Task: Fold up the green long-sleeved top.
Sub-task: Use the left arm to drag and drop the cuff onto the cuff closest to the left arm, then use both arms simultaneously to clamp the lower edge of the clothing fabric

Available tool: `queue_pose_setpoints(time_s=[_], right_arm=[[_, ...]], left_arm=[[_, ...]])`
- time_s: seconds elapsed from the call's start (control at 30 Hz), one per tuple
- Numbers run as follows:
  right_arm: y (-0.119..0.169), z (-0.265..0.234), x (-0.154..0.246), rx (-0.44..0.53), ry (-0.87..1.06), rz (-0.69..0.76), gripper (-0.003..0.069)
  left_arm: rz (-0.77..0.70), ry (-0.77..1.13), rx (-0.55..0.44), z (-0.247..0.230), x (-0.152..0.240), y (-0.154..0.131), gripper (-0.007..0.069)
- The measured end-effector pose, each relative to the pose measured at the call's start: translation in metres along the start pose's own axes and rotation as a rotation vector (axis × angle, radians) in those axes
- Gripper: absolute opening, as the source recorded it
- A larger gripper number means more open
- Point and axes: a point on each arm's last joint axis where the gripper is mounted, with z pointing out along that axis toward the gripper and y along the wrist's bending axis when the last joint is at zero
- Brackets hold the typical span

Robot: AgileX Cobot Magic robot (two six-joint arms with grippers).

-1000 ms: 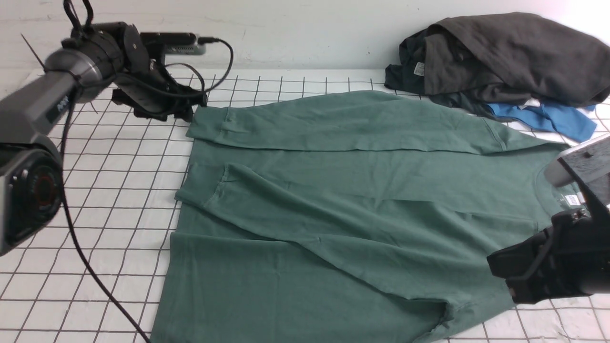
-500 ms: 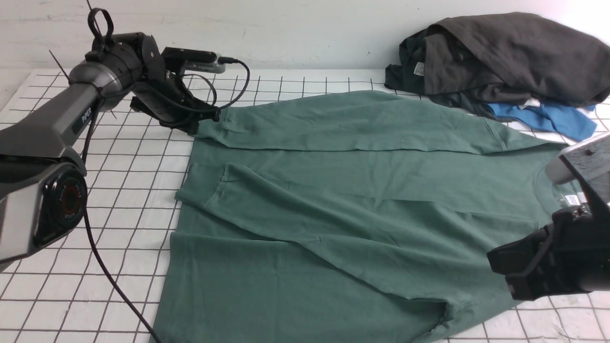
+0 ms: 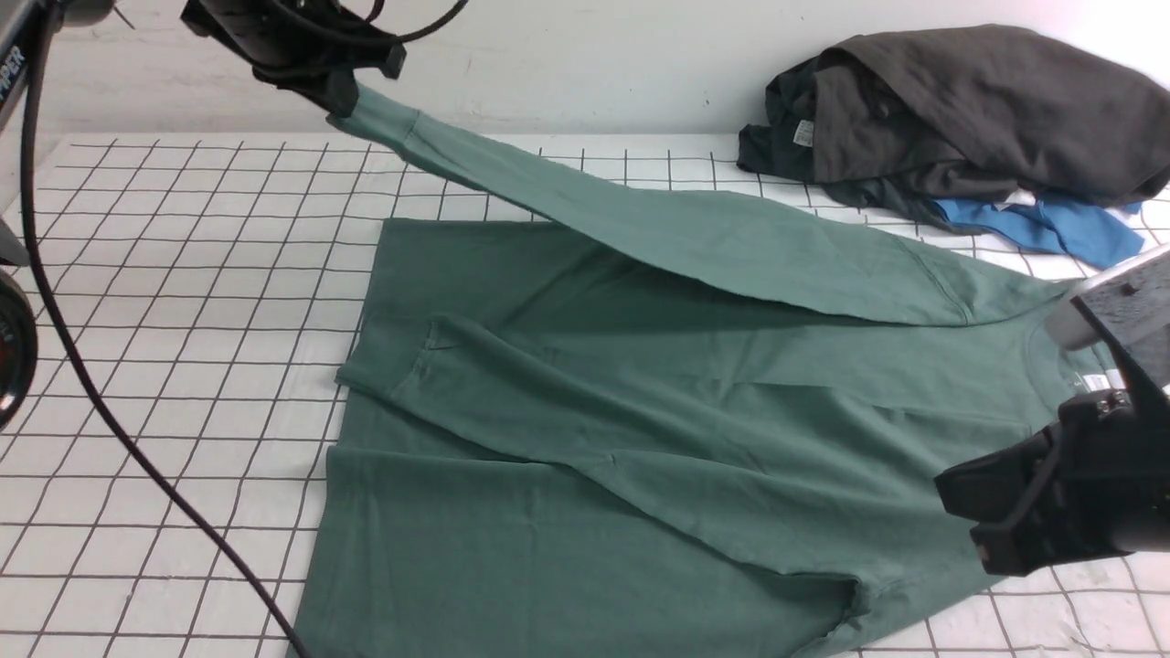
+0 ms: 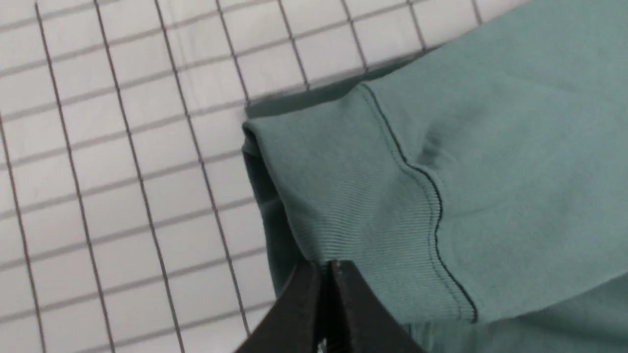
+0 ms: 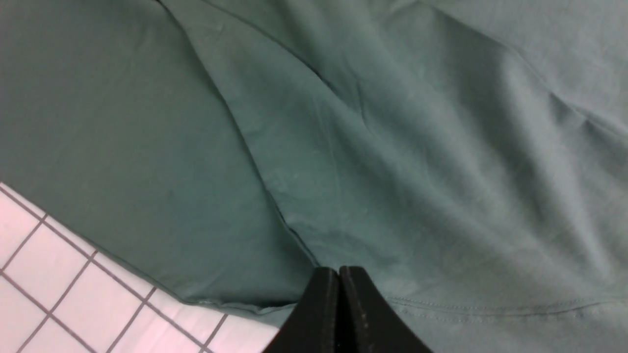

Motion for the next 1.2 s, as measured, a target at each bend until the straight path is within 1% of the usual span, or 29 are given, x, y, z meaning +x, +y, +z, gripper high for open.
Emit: queue_pose_setpoints(time_s=[0.07,0.1,0.17,0.23,0.33,0.37,0.43,0.47,0.5,0.57,0.63,0.73,0.83,0.87,0.9,0.93,0.97,1.0,1.07,1.1,1.17,1.2], right_arm=[[-0.001,0.000,-0.001,0.006,-0.008,-0.010,-0.0010],[-0.001,0.000,-0.001,0.013,-0.016,-0.019,-0.0010],[-0.002,0.000,-0.003,0.025,-0.031,-0.024,-0.0010],[-0.003,0.000,-0.004,0.037,-0.045,-0.027,-0.0010],[-0.005,0.000,-0.006,0.056,-0.069,-0.027,-0.0010],[-0.005,0.000,-0.006,0.057,-0.070,-0.026,-0.0010],[-0.006,0.000,-0.007,0.066,-0.081,-0.028,-0.0010],[-0.006,-0.001,-0.008,0.068,-0.082,-0.031,-0.0010],[-0.006,-0.001,-0.008,0.068,-0.082,-0.031,-0.0010],[-0.006,-0.001,-0.008,0.069,-0.083,-0.034,-0.0010],[-0.006,-0.001,-0.008,0.069,-0.083,-0.034,-0.0010],[-0.006,-0.001,-0.008,0.069,-0.083,-0.034,-0.0010],[-0.006,-0.001,-0.008,0.068,-0.084,-0.033,-0.0010],[-0.006,-0.001,-0.008,0.068,-0.083,-0.033,-0.0010],[-0.006,-0.001,-0.008,0.068,-0.083,-0.033,-0.0010],[-0.006,-0.001,-0.007,0.067,-0.081,-0.033,-0.0010],[-0.006,0.000,-0.007,0.064,-0.078,-0.033,-0.0010],[-0.005,0.000,-0.007,0.061,-0.076,-0.032,-0.0010],[-0.005,0.000,-0.006,0.052,-0.065,-0.031,-0.0010],[-0.004,0.000,-0.005,0.041,-0.053,-0.031,-0.0010],[-0.002,0.000,-0.003,0.026,-0.035,-0.031,-0.0010],[-0.001,0.000,-0.002,0.016,-0.022,-0.033,-0.0010]], left_arm=[[-0.016,0.096,0.011,0.017,0.018,-0.001,-0.0005],[-0.025,0.196,0.028,0.035,0.039,-0.003,-0.0005],[-0.032,0.323,0.050,0.061,0.070,-0.006,-0.0005],[-0.043,0.418,0.063,0.075,0.089,-0.008,-0.0004],[-0.063,0.466,0.067,0.082,0.101,-0.010,-0.0004],[-0.064,0.465,0.067,0.082,0.101,-0.010,-0.0004],[-0.045,0.423,0.064,0.069,0.093,-0.017,-0.0003],[-0.020,0.379,0.061,0.056,0.084,-0.026,-0.0003],[-0.015,0.371,0.060,0.054,0.082,-0.027,-0.0003],[0.045,0.257,0.042,0.016,0.063,-0.044,0.0001],[0.066,0.202,0.038,-0.004,0.056,-0.052,0.0003],[0.076,0.177,0.028,-0.018,0.056,-0.054,0.0015],[0.098,0.261,-0.018,-0.001,0.072,-0.049,0.0085],[0.104,0.307,-0.027,0.008,0.081,-0.047,0.0129],[0.106,0.315,-0.031,0.010,0.082,-0.047,0.0137],[0.110,0.364,-0.045,0.019,0.093,-0.045,0.0192],[0.113,0.391,-0.048,0.025,0.100,-0.045,0.0274],[0.110,0.410,-0.047,0.027,0.103,-0.045,0.0305],[0.104,0.439,-0.036,0.031,0.111,-0.046,0.0405],[0.102,0.444,-0.026,0.031,0.114,-0.050,0.0441],[0.121,0.455,0.001,0.024,0.126,-0.060,0.0467],[0.162,0.466,0.020,0.019,0.136,-0.068,0.0472]])
